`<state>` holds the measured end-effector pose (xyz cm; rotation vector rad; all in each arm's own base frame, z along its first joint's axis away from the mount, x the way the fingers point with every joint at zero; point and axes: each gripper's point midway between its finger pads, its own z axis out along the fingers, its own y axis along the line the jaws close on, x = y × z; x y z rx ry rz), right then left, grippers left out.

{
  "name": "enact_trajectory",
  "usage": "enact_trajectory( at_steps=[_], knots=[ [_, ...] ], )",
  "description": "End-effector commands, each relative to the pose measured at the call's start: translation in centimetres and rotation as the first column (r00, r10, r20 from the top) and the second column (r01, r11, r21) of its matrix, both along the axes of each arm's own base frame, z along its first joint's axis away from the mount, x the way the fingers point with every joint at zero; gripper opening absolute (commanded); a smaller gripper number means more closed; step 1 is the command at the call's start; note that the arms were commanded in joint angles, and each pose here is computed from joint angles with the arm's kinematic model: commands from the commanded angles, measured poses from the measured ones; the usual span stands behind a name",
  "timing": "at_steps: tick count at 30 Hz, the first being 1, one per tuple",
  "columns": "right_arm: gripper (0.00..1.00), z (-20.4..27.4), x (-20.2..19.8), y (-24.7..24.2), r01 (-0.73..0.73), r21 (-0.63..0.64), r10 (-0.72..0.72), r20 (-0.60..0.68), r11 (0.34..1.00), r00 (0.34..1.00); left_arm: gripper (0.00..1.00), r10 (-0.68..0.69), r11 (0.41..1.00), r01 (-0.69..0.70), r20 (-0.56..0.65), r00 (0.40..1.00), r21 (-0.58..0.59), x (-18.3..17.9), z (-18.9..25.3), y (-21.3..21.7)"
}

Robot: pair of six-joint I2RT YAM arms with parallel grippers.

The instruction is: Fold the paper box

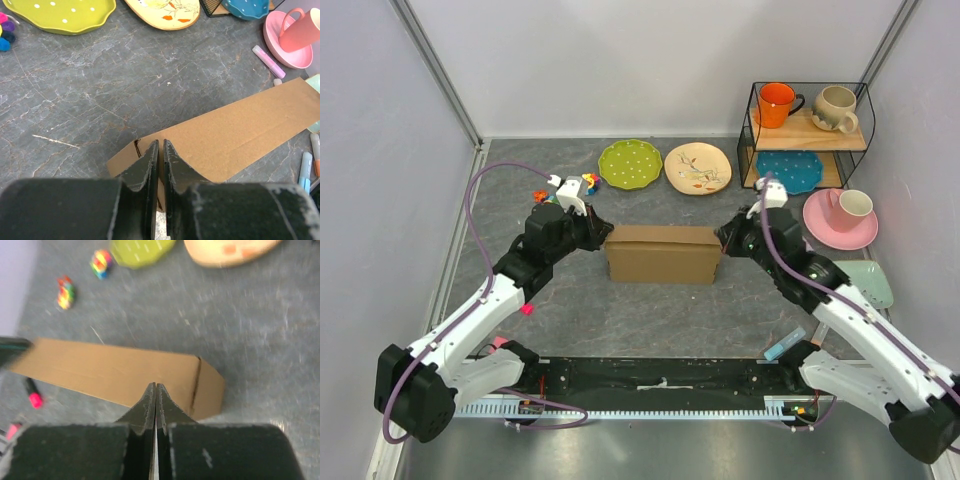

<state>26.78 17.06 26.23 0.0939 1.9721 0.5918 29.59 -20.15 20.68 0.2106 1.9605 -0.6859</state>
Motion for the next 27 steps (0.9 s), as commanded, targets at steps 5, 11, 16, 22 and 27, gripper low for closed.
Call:
enact_trajectory(
  at_steps=[5,11,16,22,27],
  knots=[
    [0.0,-7.8,-0.8,0.5,-0.01,-0.032,0.004,-0.172,0.999,0.985,0.15,0.005,0.999,0.001,-0.113,0.994,0.049,-1.0,-3.2,0.4],
    [0.0,-5.9,0.1,0.9,-0.007,-0.021,0.004,-0.125,1.0,0.992,0.17,0.044,0.998,-0.041,-0.057,0.997,0.056,-0.3,-1.2,1.1],
    [0.0,-7.1,0.3,1.0,-0.016,-0.052,0.008,-0.153,0.999,0.988,0.2,0.081,0.997,-0.08,0.054,0.995,-0.019,0.0,3.5,1.7],
    [0.0,-8.0,0.2,0.8,-0.012,-0.06,0.002,-0.163,0.998,0.987,0.2,0.097,0.993,-0.085,0.138,0.986,-0.086,-0.4,8.0,2.3],
    [0.0,-8.1,0.1,0.8,-0.013,-0.061,0.003,-0.163,0.998,0.987,0.2,0.099,0.991,-0.082,0.158,0.982,-0.108,-0.6,9.0,2.5]
  ],
)
